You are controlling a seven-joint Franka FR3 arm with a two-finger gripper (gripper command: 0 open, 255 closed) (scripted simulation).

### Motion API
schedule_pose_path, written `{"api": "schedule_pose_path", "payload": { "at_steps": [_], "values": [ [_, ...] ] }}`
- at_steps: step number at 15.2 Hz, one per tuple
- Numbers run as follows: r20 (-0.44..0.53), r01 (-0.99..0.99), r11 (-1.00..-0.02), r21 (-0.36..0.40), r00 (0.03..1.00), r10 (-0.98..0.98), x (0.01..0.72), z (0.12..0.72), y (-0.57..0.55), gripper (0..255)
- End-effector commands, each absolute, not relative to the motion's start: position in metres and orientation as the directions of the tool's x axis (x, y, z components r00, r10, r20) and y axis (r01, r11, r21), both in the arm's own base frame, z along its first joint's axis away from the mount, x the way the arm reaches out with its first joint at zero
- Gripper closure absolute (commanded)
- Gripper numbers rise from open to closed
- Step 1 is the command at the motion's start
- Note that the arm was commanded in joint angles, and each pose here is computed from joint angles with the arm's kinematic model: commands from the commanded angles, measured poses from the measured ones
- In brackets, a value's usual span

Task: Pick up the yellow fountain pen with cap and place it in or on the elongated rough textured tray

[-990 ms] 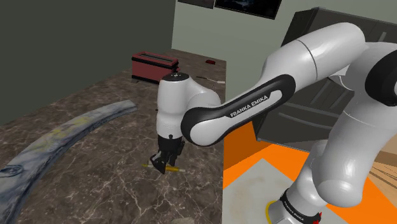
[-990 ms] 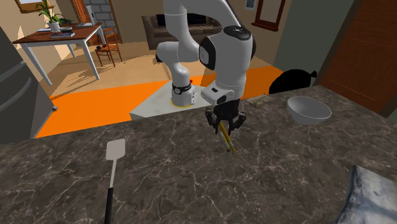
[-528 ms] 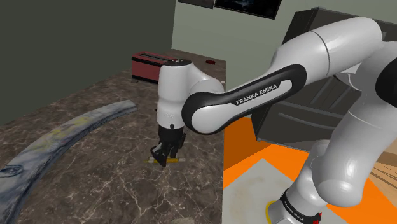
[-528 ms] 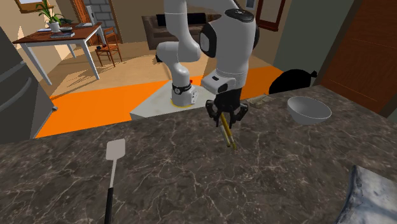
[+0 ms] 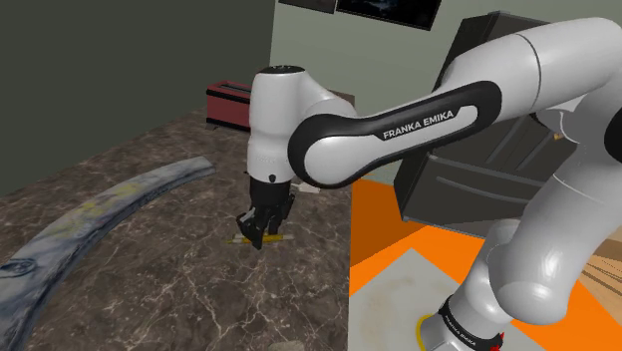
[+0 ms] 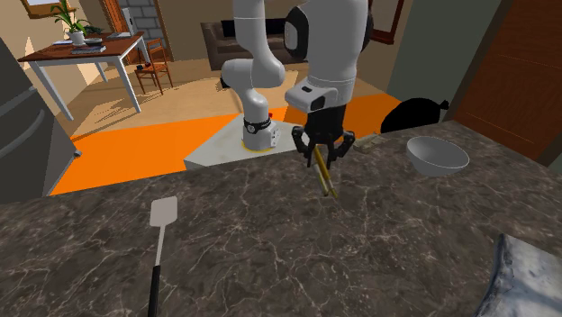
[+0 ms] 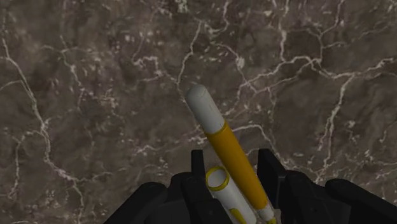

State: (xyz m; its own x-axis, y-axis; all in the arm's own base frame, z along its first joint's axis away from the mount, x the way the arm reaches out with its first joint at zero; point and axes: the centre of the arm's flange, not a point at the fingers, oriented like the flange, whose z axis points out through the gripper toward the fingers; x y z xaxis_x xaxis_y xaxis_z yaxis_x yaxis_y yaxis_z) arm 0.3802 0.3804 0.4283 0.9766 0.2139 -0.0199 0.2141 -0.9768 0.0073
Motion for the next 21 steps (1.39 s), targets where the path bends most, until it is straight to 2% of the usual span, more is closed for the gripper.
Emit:
{"api": "schedule_pose_path", "payload": {
  "at_steps": [1,5,21],
  "values": [
    [-0.02,0.214,-0.977,0.008,0.977,0.214,0.381,0.44,0.38,255],
    [-0.02,0.214,-0.977,0.008,0.977,0.214,0.38,0.456,0.38,255],
    [-0.02,0.214,-0.977,0.008,0.977,0.214,0.184,0.463,0.456,255]
  ]
}}
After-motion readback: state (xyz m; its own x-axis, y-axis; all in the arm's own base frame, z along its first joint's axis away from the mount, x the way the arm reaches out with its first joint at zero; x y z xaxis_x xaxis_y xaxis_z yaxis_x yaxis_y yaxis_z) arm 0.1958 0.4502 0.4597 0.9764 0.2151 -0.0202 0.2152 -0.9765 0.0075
